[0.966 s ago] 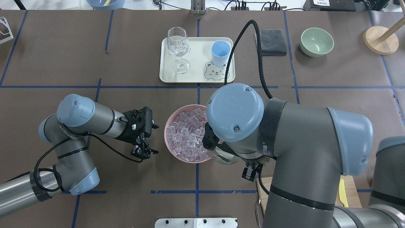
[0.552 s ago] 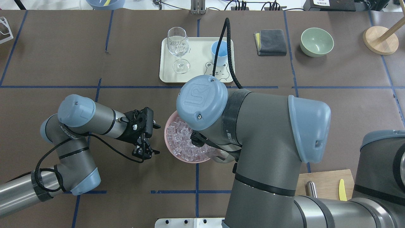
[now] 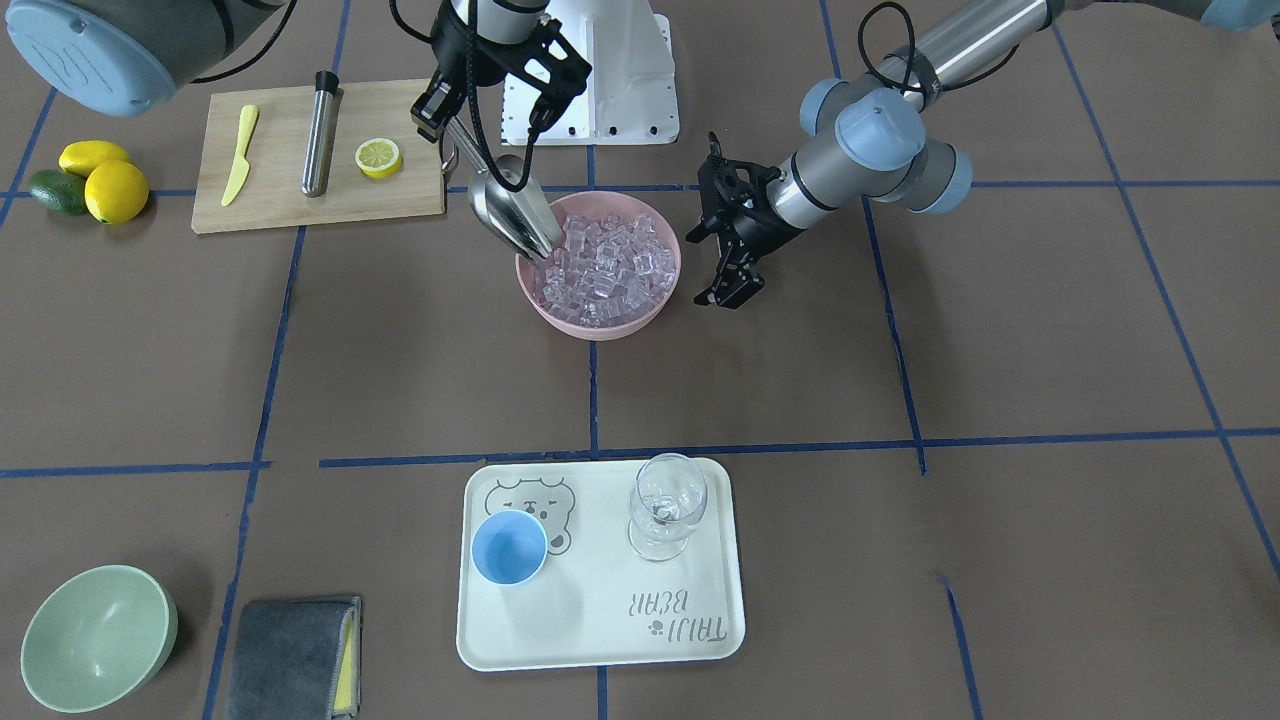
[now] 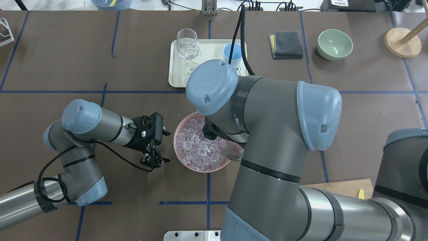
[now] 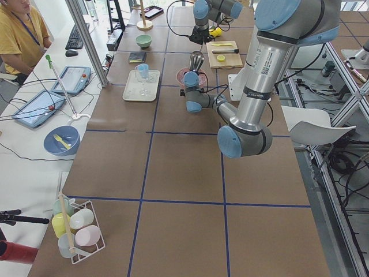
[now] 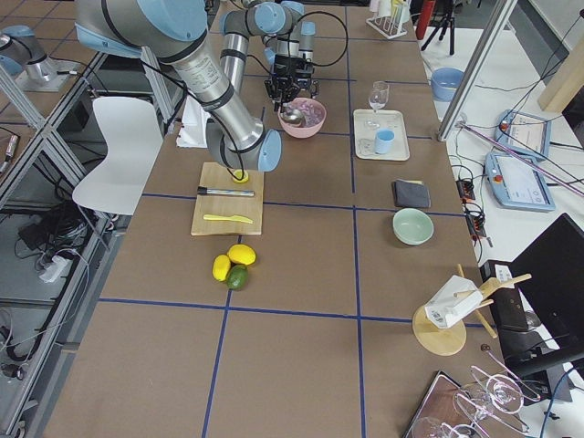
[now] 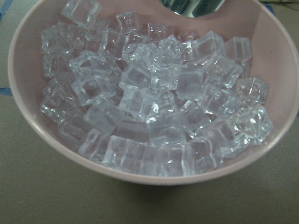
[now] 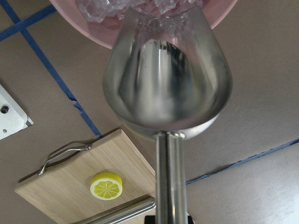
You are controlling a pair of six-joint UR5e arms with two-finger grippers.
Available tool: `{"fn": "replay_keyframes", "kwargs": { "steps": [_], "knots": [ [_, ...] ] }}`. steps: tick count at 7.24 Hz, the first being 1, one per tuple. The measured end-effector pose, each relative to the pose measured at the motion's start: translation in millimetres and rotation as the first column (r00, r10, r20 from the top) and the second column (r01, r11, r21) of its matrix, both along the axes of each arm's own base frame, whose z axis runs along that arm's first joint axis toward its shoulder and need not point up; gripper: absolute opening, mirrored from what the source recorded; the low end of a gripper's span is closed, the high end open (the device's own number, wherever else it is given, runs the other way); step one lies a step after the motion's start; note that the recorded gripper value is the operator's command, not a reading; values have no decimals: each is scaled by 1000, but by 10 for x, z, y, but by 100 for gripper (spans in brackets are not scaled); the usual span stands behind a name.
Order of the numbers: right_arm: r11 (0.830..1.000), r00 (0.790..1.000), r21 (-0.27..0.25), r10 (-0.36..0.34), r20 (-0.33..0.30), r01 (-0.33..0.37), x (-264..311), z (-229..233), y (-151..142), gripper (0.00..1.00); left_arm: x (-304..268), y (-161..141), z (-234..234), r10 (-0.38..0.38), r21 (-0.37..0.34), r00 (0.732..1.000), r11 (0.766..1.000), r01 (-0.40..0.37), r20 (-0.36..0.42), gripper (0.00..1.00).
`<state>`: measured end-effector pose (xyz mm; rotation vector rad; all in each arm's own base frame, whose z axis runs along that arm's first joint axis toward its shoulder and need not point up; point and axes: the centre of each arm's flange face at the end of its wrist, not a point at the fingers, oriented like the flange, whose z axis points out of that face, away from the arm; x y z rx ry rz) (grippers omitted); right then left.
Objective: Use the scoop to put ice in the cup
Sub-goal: 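Dip the scoop into the ice cubes with the right gripper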
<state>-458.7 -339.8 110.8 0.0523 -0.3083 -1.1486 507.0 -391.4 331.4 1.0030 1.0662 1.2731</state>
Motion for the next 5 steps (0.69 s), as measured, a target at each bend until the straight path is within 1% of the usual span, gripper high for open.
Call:
{"fn": "replay_keyframes", "kwargs": {
  "steps": [5],
  "knots": [
    [999, 998, -26, -24, -57, 23, -340, -28, -136, 0, 4, -3, -20, 0, 2, 1000, 1000, 0, -3, 100]
  ]
}}
